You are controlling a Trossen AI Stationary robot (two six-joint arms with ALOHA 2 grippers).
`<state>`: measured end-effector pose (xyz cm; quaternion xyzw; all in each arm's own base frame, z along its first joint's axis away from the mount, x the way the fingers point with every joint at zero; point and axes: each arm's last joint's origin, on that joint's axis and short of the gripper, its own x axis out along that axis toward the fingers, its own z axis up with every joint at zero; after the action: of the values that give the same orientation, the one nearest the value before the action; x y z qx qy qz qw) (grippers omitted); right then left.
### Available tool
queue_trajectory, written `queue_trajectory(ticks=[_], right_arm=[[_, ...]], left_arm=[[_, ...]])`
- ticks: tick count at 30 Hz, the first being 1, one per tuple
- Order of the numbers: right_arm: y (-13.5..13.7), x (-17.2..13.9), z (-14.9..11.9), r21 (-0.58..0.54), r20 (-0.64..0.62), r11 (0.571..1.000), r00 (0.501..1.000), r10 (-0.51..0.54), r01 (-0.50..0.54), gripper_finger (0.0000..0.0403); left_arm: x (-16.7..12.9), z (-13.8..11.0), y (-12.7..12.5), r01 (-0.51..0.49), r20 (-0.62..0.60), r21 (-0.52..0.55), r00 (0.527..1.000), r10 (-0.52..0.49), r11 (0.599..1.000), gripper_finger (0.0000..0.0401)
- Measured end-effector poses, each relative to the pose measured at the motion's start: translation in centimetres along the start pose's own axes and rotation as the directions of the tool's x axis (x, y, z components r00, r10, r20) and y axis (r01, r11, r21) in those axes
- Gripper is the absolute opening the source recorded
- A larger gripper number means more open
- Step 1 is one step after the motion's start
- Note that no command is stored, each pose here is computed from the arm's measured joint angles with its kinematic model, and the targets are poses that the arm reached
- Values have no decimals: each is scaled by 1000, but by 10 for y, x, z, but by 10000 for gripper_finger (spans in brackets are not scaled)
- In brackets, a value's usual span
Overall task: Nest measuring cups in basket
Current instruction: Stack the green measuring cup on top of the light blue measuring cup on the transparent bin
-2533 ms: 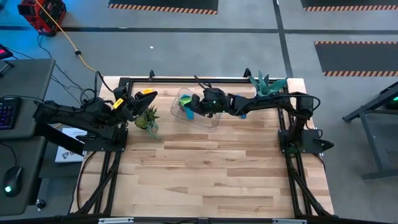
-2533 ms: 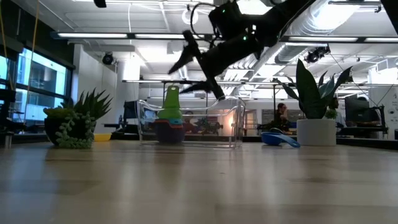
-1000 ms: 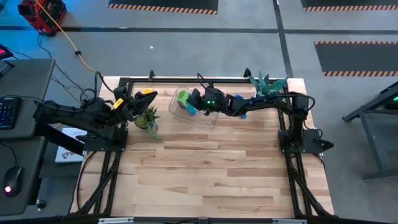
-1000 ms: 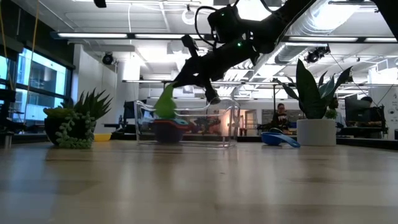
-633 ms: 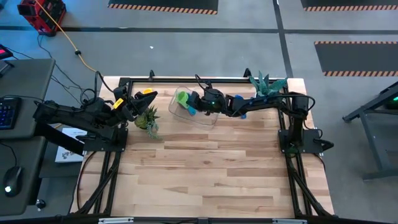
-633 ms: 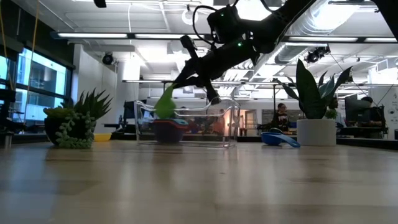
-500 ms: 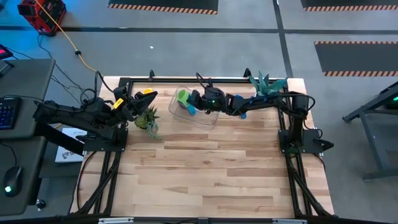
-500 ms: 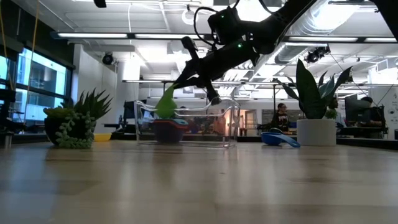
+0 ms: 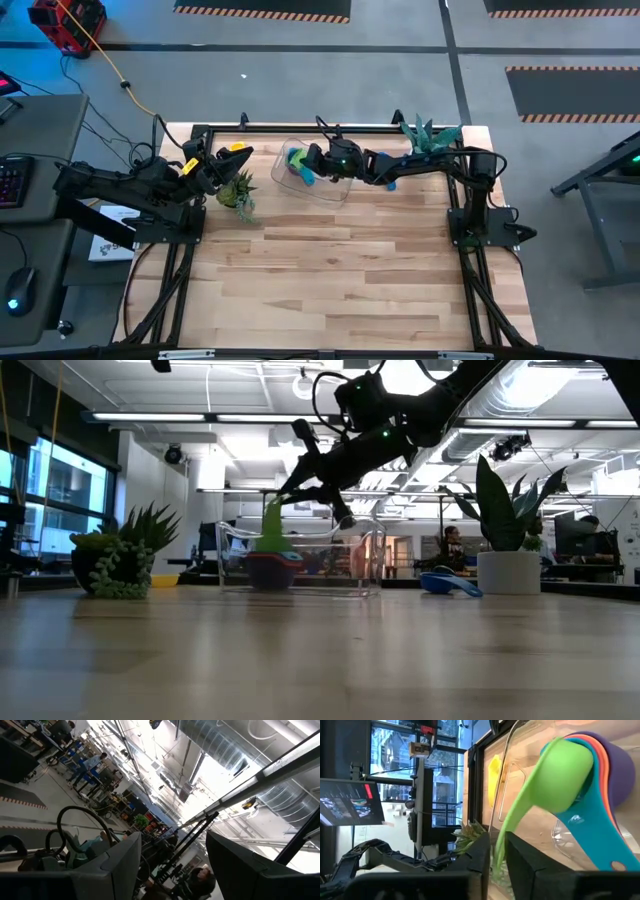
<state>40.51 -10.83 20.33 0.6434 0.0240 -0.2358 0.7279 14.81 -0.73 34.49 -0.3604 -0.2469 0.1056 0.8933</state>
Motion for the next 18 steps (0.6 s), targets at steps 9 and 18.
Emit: queue_trajectory(ticks=[9,18], right_arm=[[-2,0,6,-29,-74,1000,997,-2,0,136],[5,-21,28,-119,-143,990,985,-96,79,160]], left_arm=[[0,0,0,0,0,0,1000,0,1000,215],[0,0,0,0,0,0,1000,0,1000,215]])
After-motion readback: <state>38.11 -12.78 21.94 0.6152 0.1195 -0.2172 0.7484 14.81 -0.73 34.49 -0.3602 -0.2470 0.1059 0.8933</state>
